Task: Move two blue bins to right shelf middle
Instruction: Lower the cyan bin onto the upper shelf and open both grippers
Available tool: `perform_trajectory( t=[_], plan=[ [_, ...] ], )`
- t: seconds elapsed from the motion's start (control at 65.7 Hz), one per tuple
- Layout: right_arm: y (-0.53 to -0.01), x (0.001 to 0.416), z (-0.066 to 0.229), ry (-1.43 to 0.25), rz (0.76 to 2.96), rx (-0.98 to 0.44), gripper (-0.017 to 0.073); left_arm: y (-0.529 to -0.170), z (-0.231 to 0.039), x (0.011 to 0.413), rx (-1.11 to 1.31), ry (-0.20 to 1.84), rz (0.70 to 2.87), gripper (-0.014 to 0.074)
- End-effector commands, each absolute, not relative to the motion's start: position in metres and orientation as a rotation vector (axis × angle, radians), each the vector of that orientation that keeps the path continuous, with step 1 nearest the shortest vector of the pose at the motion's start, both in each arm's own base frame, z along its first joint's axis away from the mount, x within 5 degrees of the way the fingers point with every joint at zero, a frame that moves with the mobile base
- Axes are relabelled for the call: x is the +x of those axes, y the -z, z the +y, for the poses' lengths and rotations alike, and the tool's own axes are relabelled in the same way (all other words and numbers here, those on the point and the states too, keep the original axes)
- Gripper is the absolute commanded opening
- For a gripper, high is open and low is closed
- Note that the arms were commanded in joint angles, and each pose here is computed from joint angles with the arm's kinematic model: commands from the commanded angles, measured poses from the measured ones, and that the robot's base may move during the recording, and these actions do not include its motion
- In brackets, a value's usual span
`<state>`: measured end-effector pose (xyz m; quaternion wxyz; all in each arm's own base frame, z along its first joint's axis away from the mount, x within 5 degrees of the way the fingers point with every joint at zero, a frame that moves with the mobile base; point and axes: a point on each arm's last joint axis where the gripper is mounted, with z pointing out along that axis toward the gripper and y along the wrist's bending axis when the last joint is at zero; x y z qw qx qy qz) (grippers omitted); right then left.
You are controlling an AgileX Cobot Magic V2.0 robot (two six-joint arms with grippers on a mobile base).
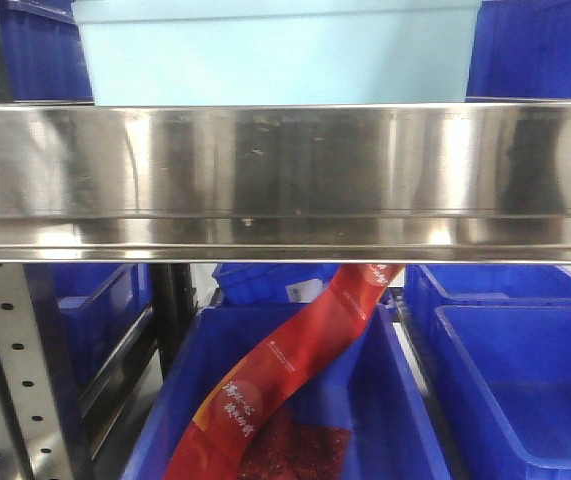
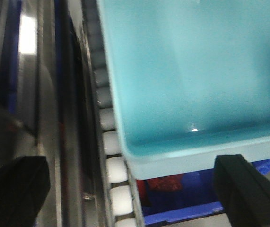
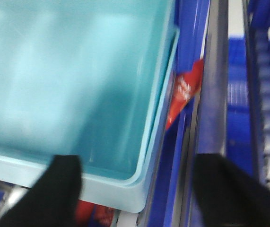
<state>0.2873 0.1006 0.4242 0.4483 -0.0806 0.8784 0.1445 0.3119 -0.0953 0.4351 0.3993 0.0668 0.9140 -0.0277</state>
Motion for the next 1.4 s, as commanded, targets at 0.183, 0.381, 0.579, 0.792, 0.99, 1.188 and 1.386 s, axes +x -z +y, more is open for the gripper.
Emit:
perform_trajectory(
  t=[0.183, 0.381, 0.579, 0.792, 0.99, 1.188, 1.386],
  plan=[
    [-0.471, 0.237, 0.073, -0.202, 1.998, -0.233, -0.0169, -0.483, -0.058, 0.236, 0.142, -0.043, 2.143, 0.004],
    [-0.452, 0.209, 0.06, -0.142, 1.996, -0.25, -0.0162, -0.454, -0.043, 0.189, 0.175, -0.023, 2.053, -0.0111],
    [-0.404, 0.181, 0.053, -0.153, 1.961, -0.262, -0.0162, -0.401, -0.029, 0.145, 0.148, 0.024, 1.957, -0.0111],
    [-0.35, 0.135, 0.04, -0.176, 1.859, -0.265, -0.0162, -0.352, -0.016, 0.093, 0.178, 0.086, 1.794, -0.0111],
    [-0.309, 0.094, 0.027, -0.194, 1.736, -0.258, -0.0162, -0.318, -0.005, 0.056, 0.174, 0.112, 1.667, -0.0111],
    [-0.291, 0.063, 0.018, -0.217, 1.566, -0.237, -0.0162, -0.305, 0.003, 0.038, 0.175, 0.079, 1.585, -0.0111],
    [-0.291, 0.058, 0.017, -0.22, 1.537, -0.232, -0.0162, -0.305, 0.004, 0.035, 0.172, 0.08, 1.567, -0.0111]
  ],
)
